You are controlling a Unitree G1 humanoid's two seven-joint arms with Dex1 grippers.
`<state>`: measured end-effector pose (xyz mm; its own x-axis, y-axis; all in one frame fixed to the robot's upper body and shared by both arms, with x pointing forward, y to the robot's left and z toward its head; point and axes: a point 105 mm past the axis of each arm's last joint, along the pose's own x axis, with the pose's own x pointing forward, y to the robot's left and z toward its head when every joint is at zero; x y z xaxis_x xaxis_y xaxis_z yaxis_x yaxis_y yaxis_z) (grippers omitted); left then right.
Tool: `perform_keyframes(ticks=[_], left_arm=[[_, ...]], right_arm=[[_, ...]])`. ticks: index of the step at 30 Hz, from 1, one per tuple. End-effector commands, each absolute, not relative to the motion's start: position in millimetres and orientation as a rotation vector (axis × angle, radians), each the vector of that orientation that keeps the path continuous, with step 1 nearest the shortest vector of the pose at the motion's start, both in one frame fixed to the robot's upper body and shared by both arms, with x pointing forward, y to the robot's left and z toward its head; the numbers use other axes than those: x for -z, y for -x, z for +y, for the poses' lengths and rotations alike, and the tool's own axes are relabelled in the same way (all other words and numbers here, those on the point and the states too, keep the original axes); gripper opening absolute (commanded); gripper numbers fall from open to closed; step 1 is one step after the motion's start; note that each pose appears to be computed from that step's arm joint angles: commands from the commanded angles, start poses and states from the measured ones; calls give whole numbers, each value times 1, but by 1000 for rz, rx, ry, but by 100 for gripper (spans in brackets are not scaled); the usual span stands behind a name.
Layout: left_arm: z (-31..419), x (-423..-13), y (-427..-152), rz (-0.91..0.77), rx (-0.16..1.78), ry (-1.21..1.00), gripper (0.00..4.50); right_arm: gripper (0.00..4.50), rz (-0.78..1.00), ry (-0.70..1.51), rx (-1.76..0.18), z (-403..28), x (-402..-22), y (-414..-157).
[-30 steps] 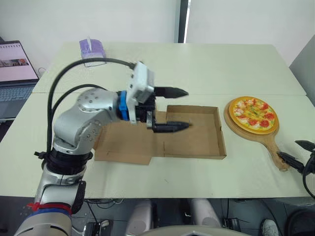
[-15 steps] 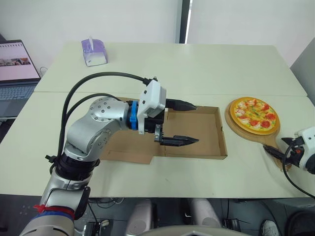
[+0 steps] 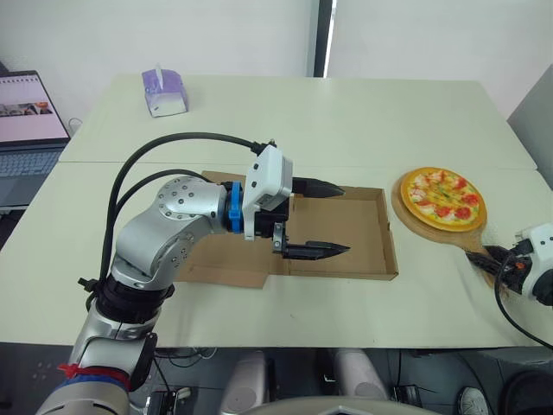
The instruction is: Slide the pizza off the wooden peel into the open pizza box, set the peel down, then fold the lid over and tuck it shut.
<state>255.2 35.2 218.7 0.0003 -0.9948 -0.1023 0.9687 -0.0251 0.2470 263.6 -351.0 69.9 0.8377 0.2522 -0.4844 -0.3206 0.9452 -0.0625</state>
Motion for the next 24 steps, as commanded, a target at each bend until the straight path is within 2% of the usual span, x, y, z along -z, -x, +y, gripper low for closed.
perform_keyframes(ticks=[1, 8, 19, 24], left_arm=[[38, -229, -254, -158, 1562, -310, 450], [38, -228, -254, -159, 1553, -311, 450], [56, -234, -277, -156, 1472, -296, 450], [66, -242, -286, -157, 1451, -313, 450]], right_arm=[[158, 508, 107, -298, -348, -60, -259], [158, 396, 99, -271, -343, -72, -265], [158, 176, 246, -392, -315, -148, -291], [158, 112, 307, -509, -283, -173, -302]])
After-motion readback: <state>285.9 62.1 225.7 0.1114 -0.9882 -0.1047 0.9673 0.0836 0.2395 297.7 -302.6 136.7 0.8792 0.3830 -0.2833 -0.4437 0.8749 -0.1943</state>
